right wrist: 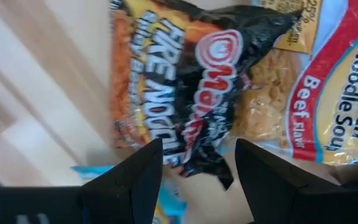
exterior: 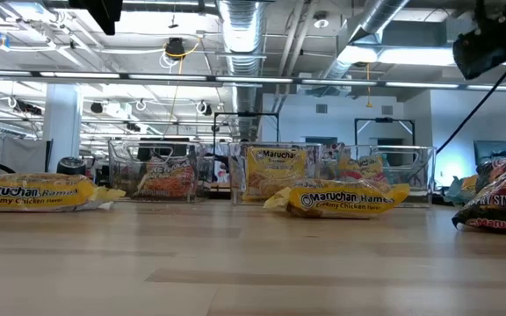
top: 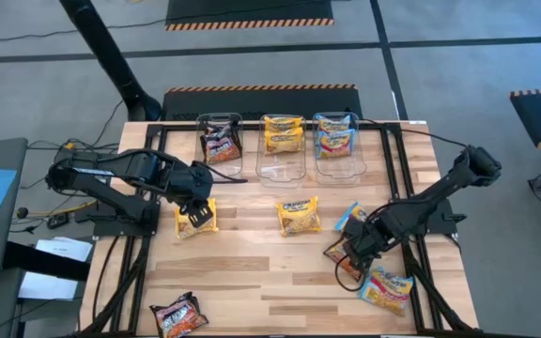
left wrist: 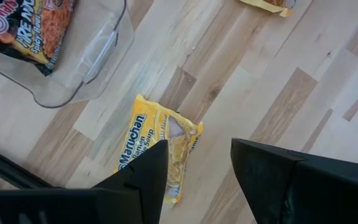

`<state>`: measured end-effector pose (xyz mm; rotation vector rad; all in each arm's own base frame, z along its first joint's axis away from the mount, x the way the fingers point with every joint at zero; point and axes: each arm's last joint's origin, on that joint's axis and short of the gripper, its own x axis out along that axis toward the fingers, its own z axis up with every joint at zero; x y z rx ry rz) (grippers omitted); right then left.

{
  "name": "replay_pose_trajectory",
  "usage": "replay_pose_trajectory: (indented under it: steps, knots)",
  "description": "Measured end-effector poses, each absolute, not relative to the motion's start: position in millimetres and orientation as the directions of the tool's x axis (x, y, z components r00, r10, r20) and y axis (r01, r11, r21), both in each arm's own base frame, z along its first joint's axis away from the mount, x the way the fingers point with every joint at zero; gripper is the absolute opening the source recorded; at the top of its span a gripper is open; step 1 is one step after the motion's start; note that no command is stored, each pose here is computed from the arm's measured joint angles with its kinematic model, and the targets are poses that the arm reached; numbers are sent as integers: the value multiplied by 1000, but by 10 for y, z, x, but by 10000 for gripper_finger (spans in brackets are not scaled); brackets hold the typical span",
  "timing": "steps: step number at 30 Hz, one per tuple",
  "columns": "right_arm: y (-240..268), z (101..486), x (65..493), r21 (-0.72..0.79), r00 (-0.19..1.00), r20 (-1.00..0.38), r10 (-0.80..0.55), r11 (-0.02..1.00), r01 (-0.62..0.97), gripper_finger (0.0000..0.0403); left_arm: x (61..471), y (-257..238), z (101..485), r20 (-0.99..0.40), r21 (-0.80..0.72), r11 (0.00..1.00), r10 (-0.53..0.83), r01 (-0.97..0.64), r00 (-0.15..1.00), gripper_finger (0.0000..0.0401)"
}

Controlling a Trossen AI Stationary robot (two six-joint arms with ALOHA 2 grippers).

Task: Sort Maruchan noodles
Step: Put the black noodle pack into the left transparent bin

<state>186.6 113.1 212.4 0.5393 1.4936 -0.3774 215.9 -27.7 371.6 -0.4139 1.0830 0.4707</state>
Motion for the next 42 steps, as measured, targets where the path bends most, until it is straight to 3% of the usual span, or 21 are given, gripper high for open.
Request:
replay_pose_trajectory:
  steps: [21, 26, 36, 42]
  knots:
    - [1093, 1764, 1839, 149, 85, -989, 122, 804, 575, 217, 2159, -277, 3716, -907, -94, 824, 160, -558, 389, 162]
    - [1101, 1765, 1843, 163, 83, -986, 141, 803, 574, 169, 2159, -277, 3716, -907, -91, 828, 160, -554, 389, 162]
    - [1139, 1776, 1890, 233, 121, -972, 200, 795, 561, 14, 2158, -277, 3716, -907, -91, 828, 160, -553, 389, 162]
    - [1149, 1780, 1892, 239, 125, -971, 203, 797, 555, 6, 2158, -277, 3716, -907, -88, 832, 160, -548, 389, 162]
